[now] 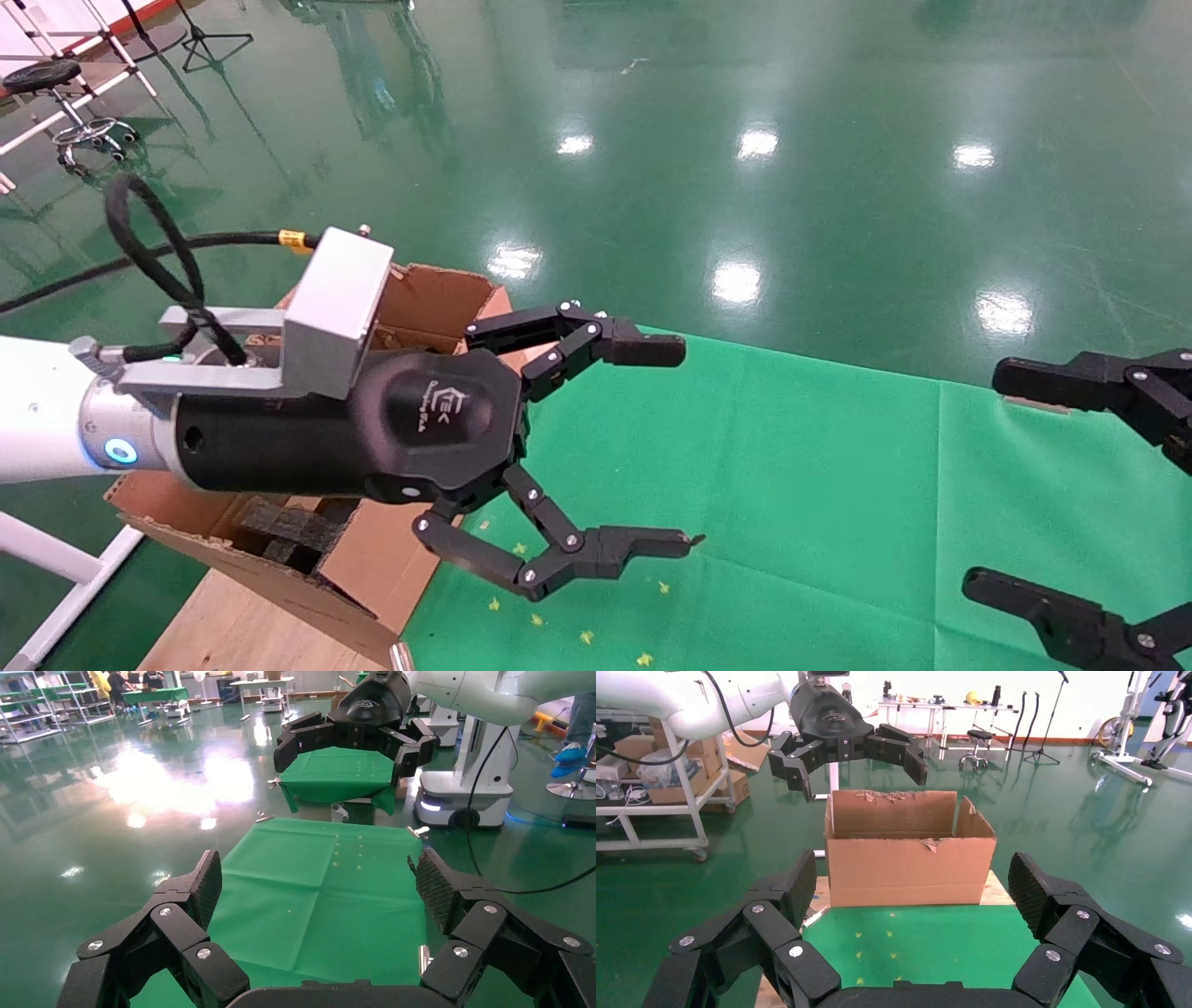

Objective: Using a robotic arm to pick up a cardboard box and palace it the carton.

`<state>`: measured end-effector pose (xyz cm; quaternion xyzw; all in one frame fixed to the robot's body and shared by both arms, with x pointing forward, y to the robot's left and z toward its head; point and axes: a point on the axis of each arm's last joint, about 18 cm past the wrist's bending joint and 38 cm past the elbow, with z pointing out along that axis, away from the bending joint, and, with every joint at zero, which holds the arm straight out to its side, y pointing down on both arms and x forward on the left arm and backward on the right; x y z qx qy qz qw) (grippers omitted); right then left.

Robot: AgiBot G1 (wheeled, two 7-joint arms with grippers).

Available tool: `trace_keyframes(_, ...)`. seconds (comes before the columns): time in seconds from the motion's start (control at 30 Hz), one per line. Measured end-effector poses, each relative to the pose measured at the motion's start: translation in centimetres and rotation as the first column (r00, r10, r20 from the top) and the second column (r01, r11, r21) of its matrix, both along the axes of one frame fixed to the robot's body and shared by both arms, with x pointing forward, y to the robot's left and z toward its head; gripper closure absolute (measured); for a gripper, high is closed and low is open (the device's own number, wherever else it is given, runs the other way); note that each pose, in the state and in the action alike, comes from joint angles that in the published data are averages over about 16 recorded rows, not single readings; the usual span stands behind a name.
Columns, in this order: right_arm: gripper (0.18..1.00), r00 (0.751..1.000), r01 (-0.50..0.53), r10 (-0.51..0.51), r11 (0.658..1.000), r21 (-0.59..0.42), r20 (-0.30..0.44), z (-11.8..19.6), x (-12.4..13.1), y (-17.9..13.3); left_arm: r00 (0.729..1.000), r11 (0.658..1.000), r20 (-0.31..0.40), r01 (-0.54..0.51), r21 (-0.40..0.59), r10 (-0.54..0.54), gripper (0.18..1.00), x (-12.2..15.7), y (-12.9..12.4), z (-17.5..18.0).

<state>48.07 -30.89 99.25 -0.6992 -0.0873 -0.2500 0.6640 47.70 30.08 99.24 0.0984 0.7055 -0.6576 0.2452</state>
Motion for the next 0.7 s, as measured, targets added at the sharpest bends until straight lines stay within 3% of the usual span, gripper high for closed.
trace_keyframes(0.7,0.178,1.0,0.0,0.0,1.0,0.0,0.0,0.0,0.0,0.0,1.0,1.0,0.0,0.0,0.0,0.0,0.183,0.0,0.0,0.0)
